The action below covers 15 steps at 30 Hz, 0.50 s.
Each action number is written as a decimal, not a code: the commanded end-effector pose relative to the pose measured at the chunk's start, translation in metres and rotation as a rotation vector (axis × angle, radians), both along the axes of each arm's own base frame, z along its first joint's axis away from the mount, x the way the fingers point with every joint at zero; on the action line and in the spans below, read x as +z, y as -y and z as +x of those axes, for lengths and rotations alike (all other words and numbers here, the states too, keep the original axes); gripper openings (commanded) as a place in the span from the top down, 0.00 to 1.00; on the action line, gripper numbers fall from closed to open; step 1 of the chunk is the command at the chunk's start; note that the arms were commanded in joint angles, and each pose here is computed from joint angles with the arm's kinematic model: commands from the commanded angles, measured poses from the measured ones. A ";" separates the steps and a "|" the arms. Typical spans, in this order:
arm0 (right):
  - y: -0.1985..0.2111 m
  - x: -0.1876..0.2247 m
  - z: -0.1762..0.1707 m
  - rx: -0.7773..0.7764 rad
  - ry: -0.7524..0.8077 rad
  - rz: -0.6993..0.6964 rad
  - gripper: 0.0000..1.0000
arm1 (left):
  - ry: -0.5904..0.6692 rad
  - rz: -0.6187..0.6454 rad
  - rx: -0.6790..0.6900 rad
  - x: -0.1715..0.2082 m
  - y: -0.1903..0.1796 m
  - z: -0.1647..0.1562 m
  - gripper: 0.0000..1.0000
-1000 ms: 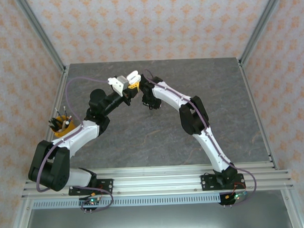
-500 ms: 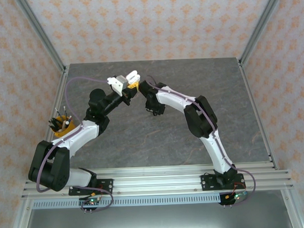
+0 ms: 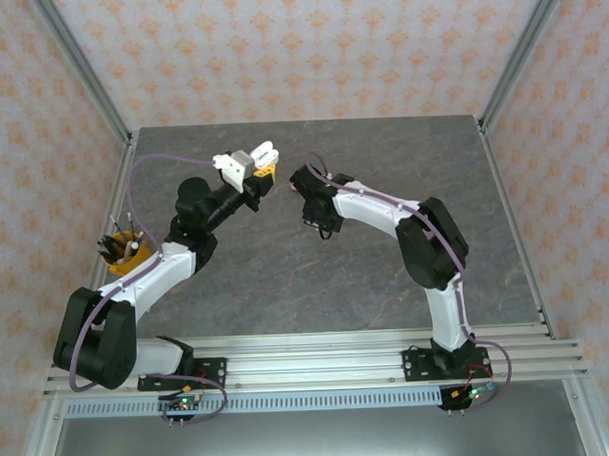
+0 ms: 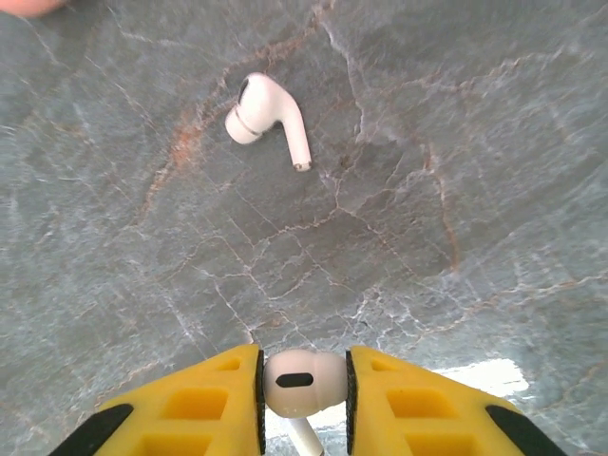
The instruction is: Insert the wireless bluetooth earbuds into the charging case
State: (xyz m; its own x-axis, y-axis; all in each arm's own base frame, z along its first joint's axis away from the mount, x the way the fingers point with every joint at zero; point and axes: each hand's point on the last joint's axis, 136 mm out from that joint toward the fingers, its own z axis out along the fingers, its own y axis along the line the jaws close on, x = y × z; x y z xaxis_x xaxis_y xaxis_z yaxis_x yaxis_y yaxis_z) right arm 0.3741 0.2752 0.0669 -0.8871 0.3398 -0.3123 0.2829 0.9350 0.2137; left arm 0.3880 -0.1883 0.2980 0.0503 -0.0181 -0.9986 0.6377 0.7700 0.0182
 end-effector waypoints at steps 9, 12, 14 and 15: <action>0.027 0.110 0.011 0.044 0.343 -0.008 0.74 | 0.050 -0.027 -0.014 0.034 -0.003 -0.010 1.00; 0.032 0.145 0.012 0.061 0.432 -0.002 0.74 | 0.050 -0.028 -0.035 0.036 0.000 -0.012 1.00; 0.035 0.170 0.013 0.072 0.498 0.010 0.74 | 0.045 -0.025 -0.050 0.037 0.003 -0.014 1.00; 0.036 0.182 0.013 0.079 0.531 0.013 0.74 | 0.045 -0.024 -0.057 0.037 0.005 -0.014 1.00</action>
State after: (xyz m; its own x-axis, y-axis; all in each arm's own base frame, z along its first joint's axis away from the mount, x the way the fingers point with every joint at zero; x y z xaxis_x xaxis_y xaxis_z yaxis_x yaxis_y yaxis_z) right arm 0.3818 0.2484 0.2087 -0.7212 0.3054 -0.6218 0.1091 0.9364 0.3334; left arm 0.3804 -0.1897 0.3069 0.0467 -0.0173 -0.9988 0.6538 0.7565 0.0174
